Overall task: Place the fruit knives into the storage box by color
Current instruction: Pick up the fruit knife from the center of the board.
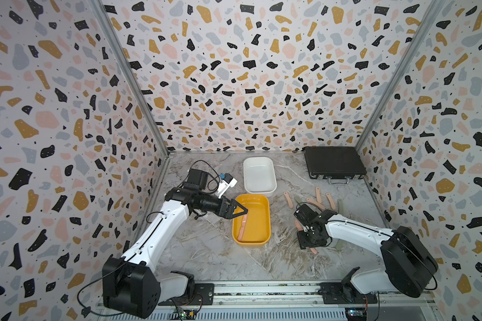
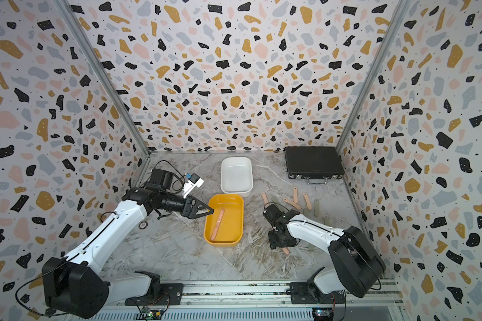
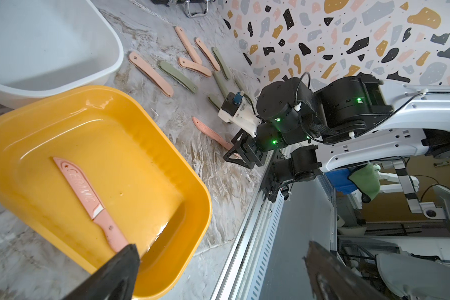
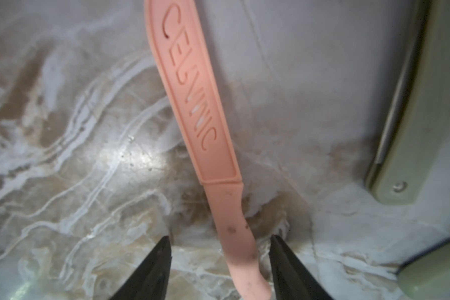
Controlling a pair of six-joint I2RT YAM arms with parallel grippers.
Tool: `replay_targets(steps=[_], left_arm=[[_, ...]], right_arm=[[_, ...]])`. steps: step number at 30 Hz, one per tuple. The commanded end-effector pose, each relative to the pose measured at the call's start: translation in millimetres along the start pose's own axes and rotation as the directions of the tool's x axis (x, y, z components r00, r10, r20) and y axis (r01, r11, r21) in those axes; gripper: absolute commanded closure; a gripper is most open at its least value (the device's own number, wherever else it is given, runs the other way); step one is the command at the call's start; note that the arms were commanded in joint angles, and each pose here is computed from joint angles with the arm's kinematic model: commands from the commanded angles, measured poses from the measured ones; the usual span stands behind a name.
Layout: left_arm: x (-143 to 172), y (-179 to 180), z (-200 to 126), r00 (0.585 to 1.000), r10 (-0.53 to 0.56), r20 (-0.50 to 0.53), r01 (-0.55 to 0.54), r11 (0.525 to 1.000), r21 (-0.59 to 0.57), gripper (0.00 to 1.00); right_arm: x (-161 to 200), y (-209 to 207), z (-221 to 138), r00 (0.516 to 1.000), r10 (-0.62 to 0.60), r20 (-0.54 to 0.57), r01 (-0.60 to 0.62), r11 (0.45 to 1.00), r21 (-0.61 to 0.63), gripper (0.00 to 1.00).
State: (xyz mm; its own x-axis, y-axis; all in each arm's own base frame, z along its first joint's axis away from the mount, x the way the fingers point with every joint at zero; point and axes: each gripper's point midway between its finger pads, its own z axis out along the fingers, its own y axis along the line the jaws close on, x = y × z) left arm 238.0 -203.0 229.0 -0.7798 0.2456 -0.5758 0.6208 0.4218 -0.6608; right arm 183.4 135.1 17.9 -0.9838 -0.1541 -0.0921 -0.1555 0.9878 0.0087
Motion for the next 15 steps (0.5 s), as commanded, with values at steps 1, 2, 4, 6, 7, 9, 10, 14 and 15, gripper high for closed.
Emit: replay_targets(steps=[1, 2, 4, 6, 7, 9, 10, 14, 15], left_arm=[[1.1, 2.1, 0.6, 1.0, 0.024, -0.004, -0.024, 1.0, -0.012, 0.0], [1.1, 2.2, 0.6, 1.0, 0.024, -0.004, -0.024, 1.0, -0.013, 0.0], [1.0, 1.9, 0.6, 1.0, 0.025, -0.004, -0.025, 1.0, -0.013, 0.0], [0.9, 2.8, 0.6, 1.0, 0.022, -0.004, -0.022, 1.0, -0.015, 0.0], [0.9, 3.2, 0.9, 1.0, 0.022, -0.005, -0.022, 1.0, -0.015, 0.0], [0.8, 4.3, 1.1, 1.0, 0.02, -0.007, -0.02, 1.0, -0.019, 0.0], [0.9, 5.0, 1.3, 1.0, 0.017, -0.009, -0.017, 1.0, -0.022, 0.0], [1.1, 6.6, 1.0, 1.0, 0.014, -0.01, -0.014, 0.999, -0.03, 0.0], [1.1, 6.2, 0.9, 1.0, 0.015, -0.01, -0.015, 0.999, -0.03, 0.0]], right_arm=[[3.6, 1.6, 4.7, 1.0, -0.003, -0.018, 0.003, 1.0, -0.017, 0.39], [4.7, 1.4, 5.5, 1.0, -0.004, -0.023, 0.003, 1.0, -0.018, 0.41], [6.3, 1.5, 6.3, 1.0, -0.003, -0.028, 0.003, 1.0, -0.021, 0.45], [6.1, 2.4, 5.8, 1.0, -0.002, -0.028, 0.001, 1.0, -0.026, 0.51], [5.7, 3.0, 5.5, 1.0, -0.002, -0.027, 0.001, 1.0, -0.028, 0.54], [4.9, 4.2, 4.5, 1.0, -0.005, -0.027, 0.004, 0.999, -0.032, 0.59], [4.2, 4.7, 3.9, 1.0, -0.005, -0.027, 0.004, 0.999, -0.034, 0.62], [3.2, 5.2, 3.7, 0.999, -0.02, -0.034, 0.019, 0.999, -0.03, 0.73], [2.6, 5.9, 3.6, 0.999, -0.022, -0.034, 0.021, 0.999, -0.033, 0.75]])
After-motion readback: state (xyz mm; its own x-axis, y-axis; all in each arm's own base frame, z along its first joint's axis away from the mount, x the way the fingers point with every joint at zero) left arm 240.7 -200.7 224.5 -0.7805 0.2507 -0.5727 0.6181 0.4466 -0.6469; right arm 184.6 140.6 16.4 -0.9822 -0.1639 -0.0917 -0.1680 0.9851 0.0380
